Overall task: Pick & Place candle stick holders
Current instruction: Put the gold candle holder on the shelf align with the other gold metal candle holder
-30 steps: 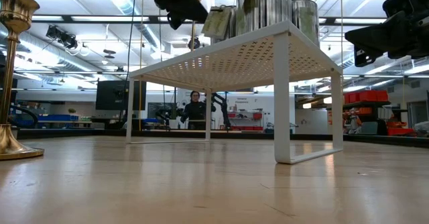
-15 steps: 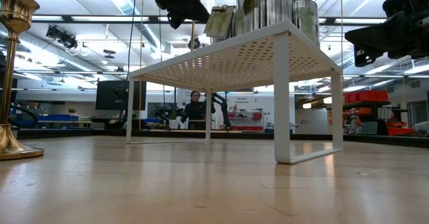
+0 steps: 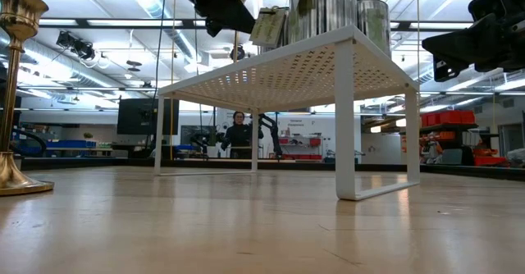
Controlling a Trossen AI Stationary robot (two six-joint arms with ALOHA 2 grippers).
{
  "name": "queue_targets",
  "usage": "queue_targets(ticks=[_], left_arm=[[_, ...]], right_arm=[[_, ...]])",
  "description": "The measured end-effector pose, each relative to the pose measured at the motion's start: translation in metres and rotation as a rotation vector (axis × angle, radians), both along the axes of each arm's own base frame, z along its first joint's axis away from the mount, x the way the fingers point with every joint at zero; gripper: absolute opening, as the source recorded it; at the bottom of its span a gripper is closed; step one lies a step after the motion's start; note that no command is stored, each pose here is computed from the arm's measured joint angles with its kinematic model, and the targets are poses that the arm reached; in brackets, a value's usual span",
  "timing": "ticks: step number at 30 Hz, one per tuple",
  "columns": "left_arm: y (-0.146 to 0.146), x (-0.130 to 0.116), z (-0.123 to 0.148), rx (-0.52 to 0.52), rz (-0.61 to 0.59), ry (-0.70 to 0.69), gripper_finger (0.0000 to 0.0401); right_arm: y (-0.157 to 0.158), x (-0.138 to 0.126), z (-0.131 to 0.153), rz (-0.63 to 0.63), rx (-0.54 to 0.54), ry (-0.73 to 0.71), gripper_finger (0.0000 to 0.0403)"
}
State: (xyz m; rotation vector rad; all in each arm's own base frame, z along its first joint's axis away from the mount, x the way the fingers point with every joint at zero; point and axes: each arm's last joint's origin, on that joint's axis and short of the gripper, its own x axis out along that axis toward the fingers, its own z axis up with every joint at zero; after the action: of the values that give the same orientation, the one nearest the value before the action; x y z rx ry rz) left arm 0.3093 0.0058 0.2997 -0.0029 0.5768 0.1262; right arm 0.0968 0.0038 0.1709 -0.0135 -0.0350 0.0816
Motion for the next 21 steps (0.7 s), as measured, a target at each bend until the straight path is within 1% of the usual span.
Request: queue_targets(ticks=[5,10,17,21], left_arm=[[-0.003,0.003,-0.005,-0.018,0.010,0.018,0.0000],[-0.005,0.003,-0.005,-0.005,0.022,0.022,0.0000],[-0.005,0.006,-0.010,-0.018,0.022,0.026,0.0000],[-0.007,0.013,-0.010,-0.016,0.013,-0.015,0.0000]], right_arm=[[0.000,0.000,0.000,0.000,0.000,0.000,0.0016],[0.000,0.000,0.000,0.000,0.000,0.000,0.0016],[0.000,0.000,0.000,0.000,0.000,0.000,0.0016],[0.000,0.000,0.000,0.000,0.000,-0.001,0.0016]])
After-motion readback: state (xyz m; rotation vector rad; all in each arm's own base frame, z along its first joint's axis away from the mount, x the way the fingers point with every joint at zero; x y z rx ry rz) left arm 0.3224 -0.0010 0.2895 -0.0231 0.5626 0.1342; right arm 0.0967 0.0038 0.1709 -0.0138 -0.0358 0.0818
